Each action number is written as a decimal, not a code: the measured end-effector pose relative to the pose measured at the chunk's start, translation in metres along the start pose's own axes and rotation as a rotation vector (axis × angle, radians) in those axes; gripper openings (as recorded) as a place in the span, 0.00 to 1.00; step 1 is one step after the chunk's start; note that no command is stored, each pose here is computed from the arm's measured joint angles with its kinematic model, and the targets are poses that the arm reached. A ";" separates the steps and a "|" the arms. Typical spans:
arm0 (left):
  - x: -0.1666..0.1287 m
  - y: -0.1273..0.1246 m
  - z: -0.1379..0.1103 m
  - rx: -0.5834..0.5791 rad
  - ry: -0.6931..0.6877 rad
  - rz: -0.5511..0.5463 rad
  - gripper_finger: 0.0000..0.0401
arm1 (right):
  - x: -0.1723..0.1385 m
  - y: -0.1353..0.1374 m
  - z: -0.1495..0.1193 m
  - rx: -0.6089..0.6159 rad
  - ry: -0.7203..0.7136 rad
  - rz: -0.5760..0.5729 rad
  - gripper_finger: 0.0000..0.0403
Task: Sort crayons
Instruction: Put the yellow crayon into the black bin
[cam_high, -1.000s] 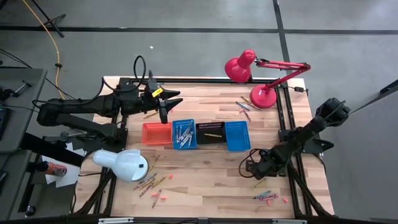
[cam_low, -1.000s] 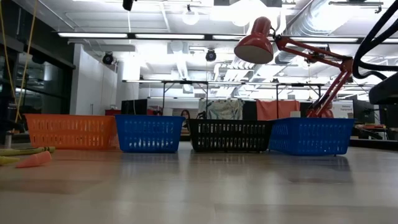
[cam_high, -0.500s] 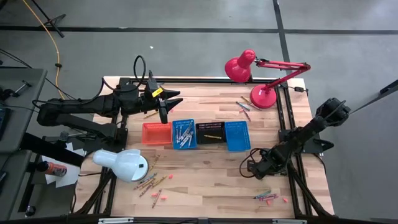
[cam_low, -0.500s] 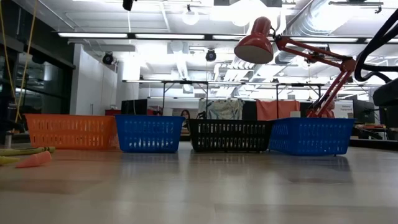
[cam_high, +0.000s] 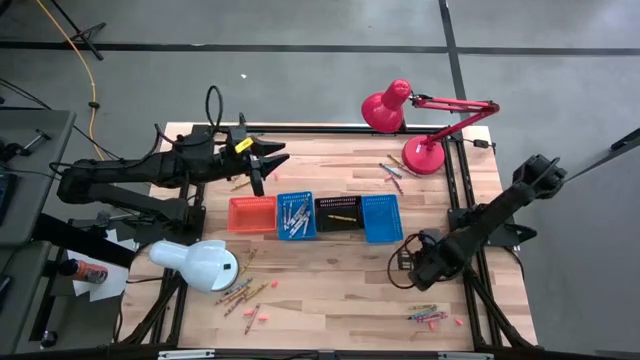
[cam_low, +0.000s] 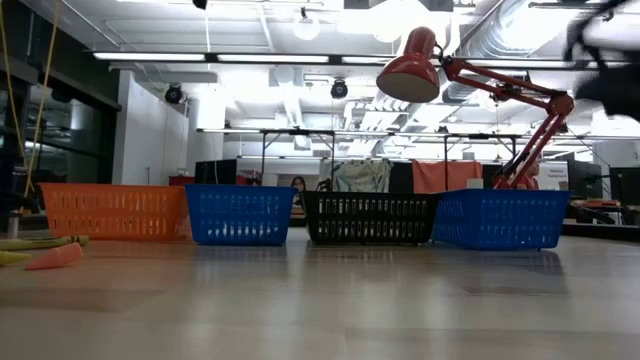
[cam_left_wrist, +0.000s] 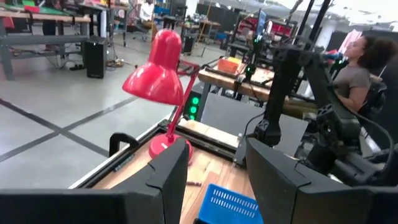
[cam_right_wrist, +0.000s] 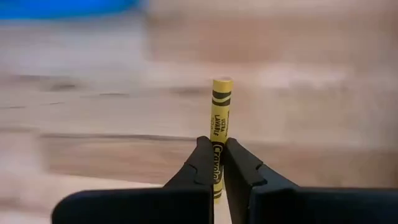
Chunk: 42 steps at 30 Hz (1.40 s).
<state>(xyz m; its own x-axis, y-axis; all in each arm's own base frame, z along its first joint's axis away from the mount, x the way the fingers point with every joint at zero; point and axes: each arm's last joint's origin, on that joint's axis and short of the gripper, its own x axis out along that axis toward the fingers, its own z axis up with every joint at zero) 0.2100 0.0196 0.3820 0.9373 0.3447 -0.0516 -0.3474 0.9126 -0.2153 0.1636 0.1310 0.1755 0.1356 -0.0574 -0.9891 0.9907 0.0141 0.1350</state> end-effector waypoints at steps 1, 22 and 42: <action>-0.002 0.000 0.001 -0.002 -0.006 -0.001 0.37 | -0.007 0.002 0.002 -0.019 -0.031 0.040 0.00; -0.015 0.002 0.013 -0.026 -0.078 -0.020 0.37 | -0.103 0.115 0.083 -0.758 -0.661 0.977 0.00; -0.015 0.001 0.013 -0.069 -0.077 -0.022 0.37 | -0.105 0.126 0.122 -0.983 -0.725 1.031 0.00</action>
<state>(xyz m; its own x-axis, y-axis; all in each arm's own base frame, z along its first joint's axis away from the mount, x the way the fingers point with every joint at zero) 0.1949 0.0185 0.3947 0.9389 0.3431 0.0286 -0.3216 0.9038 -0.2823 0.2749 0.0170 0.3031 0.9720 -0.0529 -0.2291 0.1276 0.9370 0.3251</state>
